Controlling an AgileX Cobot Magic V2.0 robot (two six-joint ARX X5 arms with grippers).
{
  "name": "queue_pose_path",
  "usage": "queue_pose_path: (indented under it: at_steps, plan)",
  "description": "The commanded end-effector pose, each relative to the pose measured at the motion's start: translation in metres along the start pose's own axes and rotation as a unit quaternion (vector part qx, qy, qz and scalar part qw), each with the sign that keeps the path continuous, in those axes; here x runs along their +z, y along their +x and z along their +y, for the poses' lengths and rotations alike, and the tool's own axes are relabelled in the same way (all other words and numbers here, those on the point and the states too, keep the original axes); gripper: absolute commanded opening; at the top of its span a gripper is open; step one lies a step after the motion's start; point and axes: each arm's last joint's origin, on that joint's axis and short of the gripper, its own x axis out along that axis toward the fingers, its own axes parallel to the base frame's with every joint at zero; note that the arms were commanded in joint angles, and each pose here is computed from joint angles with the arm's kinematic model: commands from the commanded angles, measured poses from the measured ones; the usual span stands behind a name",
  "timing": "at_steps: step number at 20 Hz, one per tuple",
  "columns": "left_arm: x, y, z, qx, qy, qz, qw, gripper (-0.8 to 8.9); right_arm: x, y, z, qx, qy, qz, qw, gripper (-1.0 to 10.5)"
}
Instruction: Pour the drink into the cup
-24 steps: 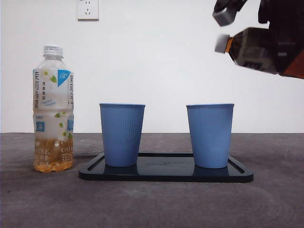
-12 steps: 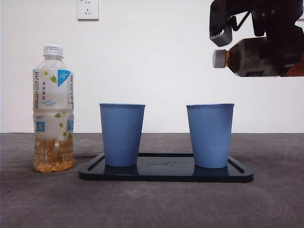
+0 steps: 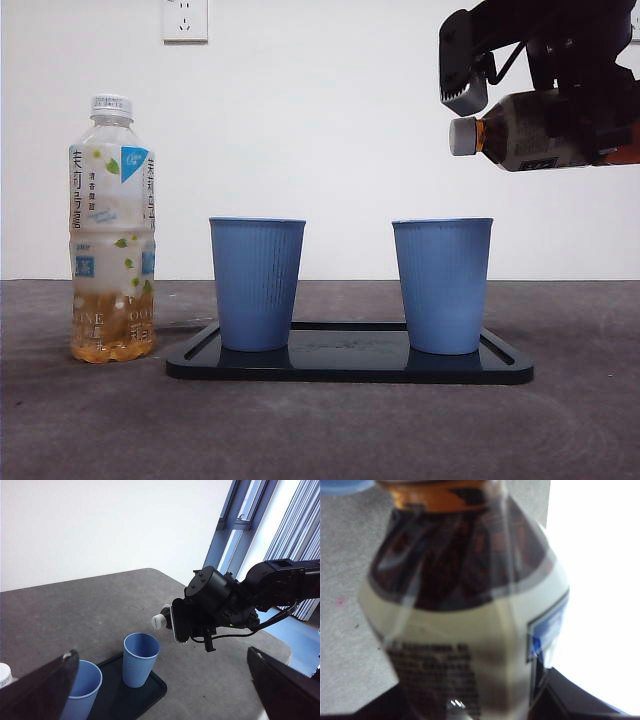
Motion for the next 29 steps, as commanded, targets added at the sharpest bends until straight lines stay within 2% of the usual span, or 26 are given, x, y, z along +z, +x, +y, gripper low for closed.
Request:
queue_pose_path:
  at_steps: [1, 8, 10, 15, 17, 19, 21, 24, 29]
  plan:
    - [0.006, -0.003, -0.003, -0.003, 0.018, -0.012, 1.0, 5.93, 0.004, -0.006, -0.01, -0.026, 0.013, -0.001, 1.0, 1.1]
    - [0.006, -0.003, -0.003, -0.003, 0.018, -0.012, 1.0, 5.93, 0.004, -0.006, -0.01, -0.026, 0.014, -0.001, 1.0, 1.1]
    - [0.006, -0.003, -0.003, -0.003, 0.018, -0.012, 1.0, 5.93, 0.004, -0.006, -0.011, -0.026, 0.028, -0.001, 0.999, 1.1]
    - [0.006, -0.003, -0.003, -0.003, 0.018, -0.012, 1.0, 5.93, 0.004, -0.005, -0.01, -0.012, 0.113, -0.013, 0.993, 1.1]
    - [0.006, -0.003, -0.003, -0.003, 0.018, -0.012, 1.0, 5.94, 0.005, -0.005, -0.01, 0.004, 0.167, -0.024, 0.986, 1.1]
    - [0.006, -0.003, -0.003, -0.003, 0.018, -0.012, 1.0, 5.94, 0.005, -0.004, -0.01, 0.022, 0.231, -0.032, 0.972, 1.1]
    - [0.006, -0.003, -0.003, -0.003, 0.019, -0.013, 1.0, 5.94, 0.004, -0.001, -0.012, 0.032, 0.305, -0.032, 0.951, 1.1]
    - [0.007, -0.003, -0.003, -0.003, 0.02, -0.014, 1.0, 5.93, -0.005, 0.004, -0.021, 0.057, 0.409, -0.038, 0.91, 1.1]
    - [0.007, -0.003, -0.003, -0.003, 0.02, -0.015, 1.0, 5.93, -0.024, 0.011, -0.041, 0.071, 0.527, -0.075, 0.843, 1.1]
